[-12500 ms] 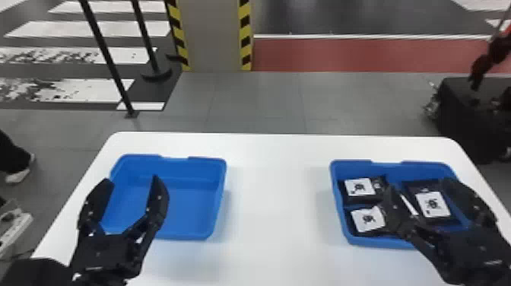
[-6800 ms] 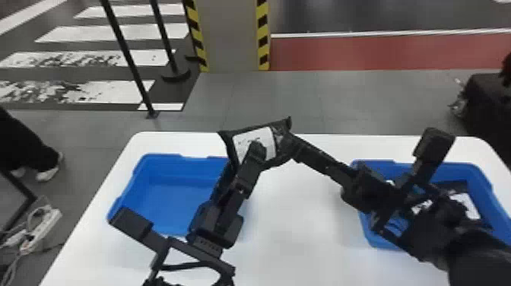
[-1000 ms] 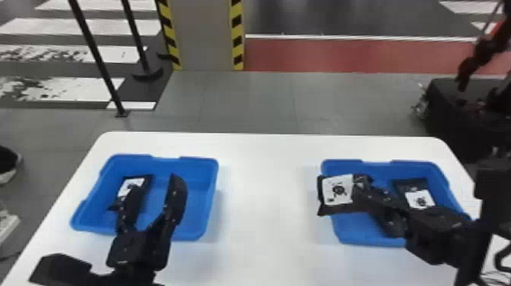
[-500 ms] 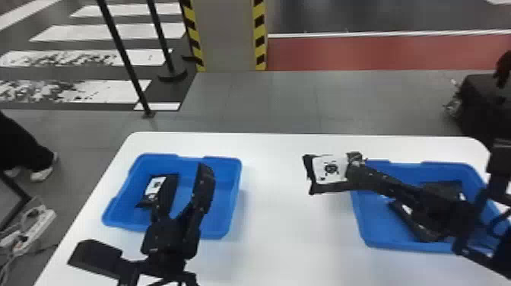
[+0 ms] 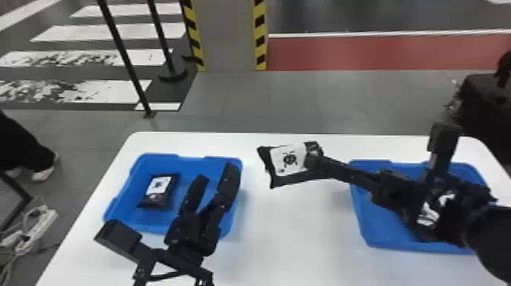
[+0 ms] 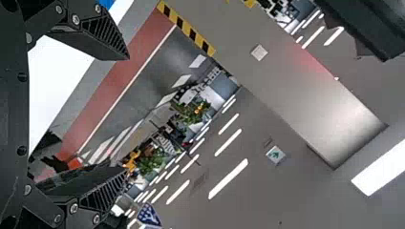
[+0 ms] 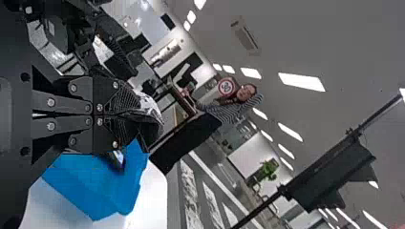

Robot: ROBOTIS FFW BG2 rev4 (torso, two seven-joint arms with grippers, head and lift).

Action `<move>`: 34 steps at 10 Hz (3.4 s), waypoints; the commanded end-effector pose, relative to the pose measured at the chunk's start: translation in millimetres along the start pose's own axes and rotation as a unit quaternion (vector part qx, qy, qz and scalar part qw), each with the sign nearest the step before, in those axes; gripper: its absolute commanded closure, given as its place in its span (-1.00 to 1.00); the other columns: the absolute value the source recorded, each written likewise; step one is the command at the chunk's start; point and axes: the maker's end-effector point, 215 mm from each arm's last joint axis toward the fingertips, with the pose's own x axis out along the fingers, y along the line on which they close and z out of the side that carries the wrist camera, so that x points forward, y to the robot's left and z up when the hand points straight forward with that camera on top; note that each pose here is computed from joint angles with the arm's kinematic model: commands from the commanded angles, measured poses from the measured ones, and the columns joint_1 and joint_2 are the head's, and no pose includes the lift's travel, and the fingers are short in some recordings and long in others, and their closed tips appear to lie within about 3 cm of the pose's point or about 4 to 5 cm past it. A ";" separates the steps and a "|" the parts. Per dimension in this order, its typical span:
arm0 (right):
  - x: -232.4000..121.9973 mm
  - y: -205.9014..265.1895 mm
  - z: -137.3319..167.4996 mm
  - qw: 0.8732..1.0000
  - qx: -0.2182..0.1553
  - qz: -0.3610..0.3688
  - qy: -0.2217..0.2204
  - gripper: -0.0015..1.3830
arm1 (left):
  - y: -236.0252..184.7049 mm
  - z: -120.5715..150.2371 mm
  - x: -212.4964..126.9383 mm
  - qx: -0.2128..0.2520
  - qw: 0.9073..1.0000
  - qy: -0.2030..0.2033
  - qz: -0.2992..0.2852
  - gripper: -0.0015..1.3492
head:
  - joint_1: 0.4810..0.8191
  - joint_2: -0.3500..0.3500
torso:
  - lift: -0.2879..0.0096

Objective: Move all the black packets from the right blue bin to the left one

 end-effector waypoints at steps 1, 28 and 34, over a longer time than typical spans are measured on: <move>19.6 6.6 -4.5 1.000 0.010 0.024 0.010 0.70 | -7.0 -2.3 5.5 -0.010 1.000 0.007 -0.012 -0.68 | 0.27 0.36 | 0.20; -101.1 -85.5 33.7 0.944 -0.173 -0.275 0.053 -0.74 | 130.8 51.1 -7.5 0.318 0.943 -0.027 0.096 -0.71 | 0.27 0.52 | 0.20; -229.1 -130.0 -25.6 0.854 -0.118 -0.499 0.089 -0.75 | 60.3 60.8 -37.4 0.253 0.964 -0.048 0.061 -0.71 | 0.27 -0.05 | 0.20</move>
